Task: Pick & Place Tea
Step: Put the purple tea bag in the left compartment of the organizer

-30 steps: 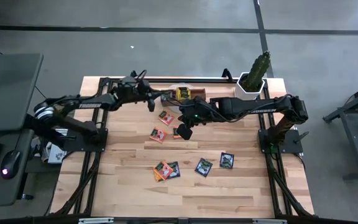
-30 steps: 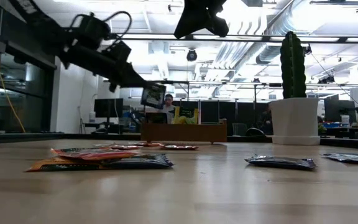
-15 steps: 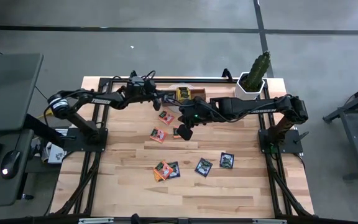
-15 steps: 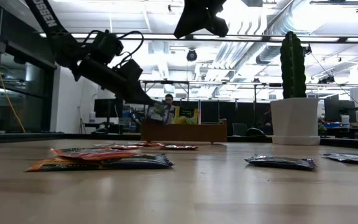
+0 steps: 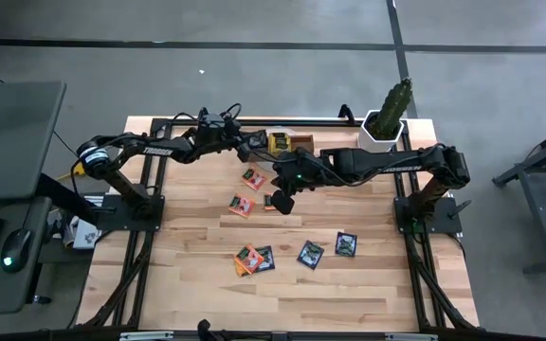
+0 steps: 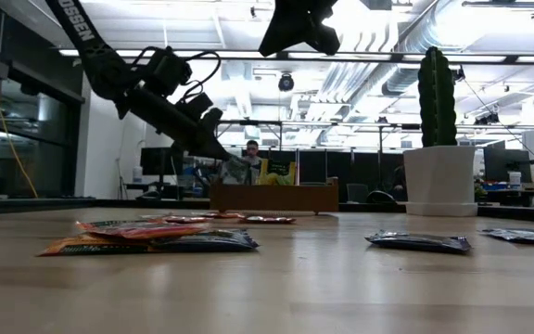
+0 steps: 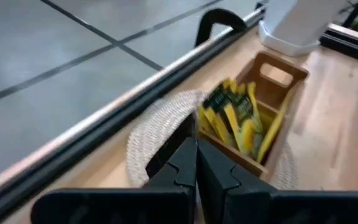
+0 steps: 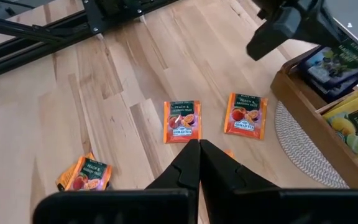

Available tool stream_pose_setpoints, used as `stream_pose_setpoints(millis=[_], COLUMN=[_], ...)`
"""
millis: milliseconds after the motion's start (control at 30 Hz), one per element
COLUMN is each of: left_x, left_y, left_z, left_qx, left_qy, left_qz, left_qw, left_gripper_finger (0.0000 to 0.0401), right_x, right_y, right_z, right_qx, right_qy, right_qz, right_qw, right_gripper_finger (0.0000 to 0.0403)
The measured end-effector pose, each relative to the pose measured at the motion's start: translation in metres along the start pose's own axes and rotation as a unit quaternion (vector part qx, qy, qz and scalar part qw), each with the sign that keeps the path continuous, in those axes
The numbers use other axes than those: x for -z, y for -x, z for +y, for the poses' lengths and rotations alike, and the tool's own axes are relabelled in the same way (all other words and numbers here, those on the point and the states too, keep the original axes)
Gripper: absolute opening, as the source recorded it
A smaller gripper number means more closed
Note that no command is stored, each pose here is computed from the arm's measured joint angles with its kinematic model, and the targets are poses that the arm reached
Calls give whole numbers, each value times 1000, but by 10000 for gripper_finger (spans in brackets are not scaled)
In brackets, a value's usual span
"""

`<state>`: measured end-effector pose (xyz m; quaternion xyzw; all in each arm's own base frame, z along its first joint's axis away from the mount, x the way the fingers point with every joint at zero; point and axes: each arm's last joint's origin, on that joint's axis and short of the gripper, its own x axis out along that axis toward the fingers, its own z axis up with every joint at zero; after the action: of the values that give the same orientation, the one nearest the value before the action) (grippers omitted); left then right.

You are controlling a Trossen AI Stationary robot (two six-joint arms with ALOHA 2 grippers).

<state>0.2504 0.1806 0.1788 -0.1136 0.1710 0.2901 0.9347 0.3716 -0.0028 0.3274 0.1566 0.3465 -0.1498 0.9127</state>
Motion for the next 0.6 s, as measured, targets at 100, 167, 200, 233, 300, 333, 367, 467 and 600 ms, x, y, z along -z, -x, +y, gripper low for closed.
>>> stream_pose_setpoints(millis=[100,167,200,233,300,333,367,467,600], left_x=[-1,-1,-2,-2,-1,0,2,8,10], left_y=[0,0,0,0,-1,-2,-3,-7,-8], left_z=[0,0,0,0,-1,-1,-1,-1,0], left_qx=[-9,-6,-2,2,13,15,18,23,18], left_qy=[-1,-1,-1,-1,-1,0,0,1,1], left_qz=[-2,-1,-1,-1,2,4,8,26,28], left_qw=[1000,1000,1000,1000,1000,1000,1000,999,999], left_gripper_finger=[0,0,0,0,0,0,0,1,21], right_x=[0,0,1,1,2,2,2,2,3], right_y=[0,0,0,0,0,0,0,0,0], right_z=[0,0,0,0,-1,-1,-1,-1,0], right_qx=[-2,-2,-1,0,2,2,3,-1,-5], right_qy=[2,4,4,4,5,6,6,7,7], right_qz=[1,2,3,5,10,11,12,14,16], right_qw=[1000,1000,1000,1000,1000,1000,1000,1000,1000], right_gripper_finger=[2,3,5,6,6,6,4,2,6])
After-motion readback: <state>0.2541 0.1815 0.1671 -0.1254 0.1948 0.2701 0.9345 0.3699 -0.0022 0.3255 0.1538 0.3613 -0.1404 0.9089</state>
